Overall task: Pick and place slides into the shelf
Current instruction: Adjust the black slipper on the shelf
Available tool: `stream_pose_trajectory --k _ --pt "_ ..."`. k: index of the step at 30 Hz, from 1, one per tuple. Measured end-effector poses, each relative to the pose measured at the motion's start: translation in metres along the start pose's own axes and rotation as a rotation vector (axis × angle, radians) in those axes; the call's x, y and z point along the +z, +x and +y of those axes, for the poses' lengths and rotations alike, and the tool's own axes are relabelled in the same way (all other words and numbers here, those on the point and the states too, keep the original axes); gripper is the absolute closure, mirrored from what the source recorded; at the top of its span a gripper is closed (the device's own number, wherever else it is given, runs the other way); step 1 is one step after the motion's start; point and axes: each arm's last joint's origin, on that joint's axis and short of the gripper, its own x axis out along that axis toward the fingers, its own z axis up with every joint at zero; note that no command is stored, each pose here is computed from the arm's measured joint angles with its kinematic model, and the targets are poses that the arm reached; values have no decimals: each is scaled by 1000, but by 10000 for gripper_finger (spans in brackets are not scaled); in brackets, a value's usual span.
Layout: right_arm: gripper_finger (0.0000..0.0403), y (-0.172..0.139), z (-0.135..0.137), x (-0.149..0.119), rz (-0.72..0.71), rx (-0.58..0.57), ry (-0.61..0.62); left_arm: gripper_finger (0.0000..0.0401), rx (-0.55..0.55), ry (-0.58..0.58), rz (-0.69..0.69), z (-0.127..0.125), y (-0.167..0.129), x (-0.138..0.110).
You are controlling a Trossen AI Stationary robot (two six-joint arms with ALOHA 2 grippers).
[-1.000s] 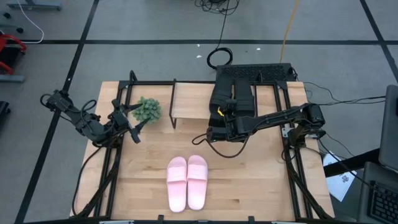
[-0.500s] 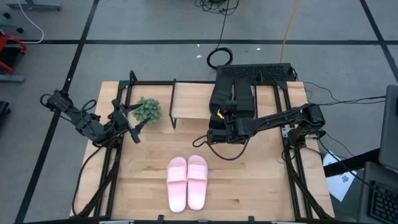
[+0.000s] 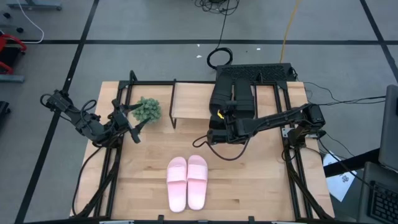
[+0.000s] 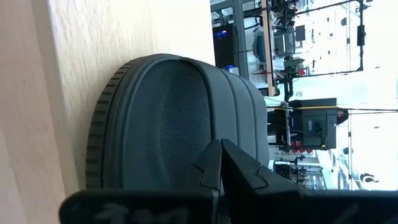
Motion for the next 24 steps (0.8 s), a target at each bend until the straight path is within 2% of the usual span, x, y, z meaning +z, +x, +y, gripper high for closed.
stream_pose_trajectory --k 24 --pt "403 -1 -1 -1 2 1 17 107 2 4 0 0 0 0"
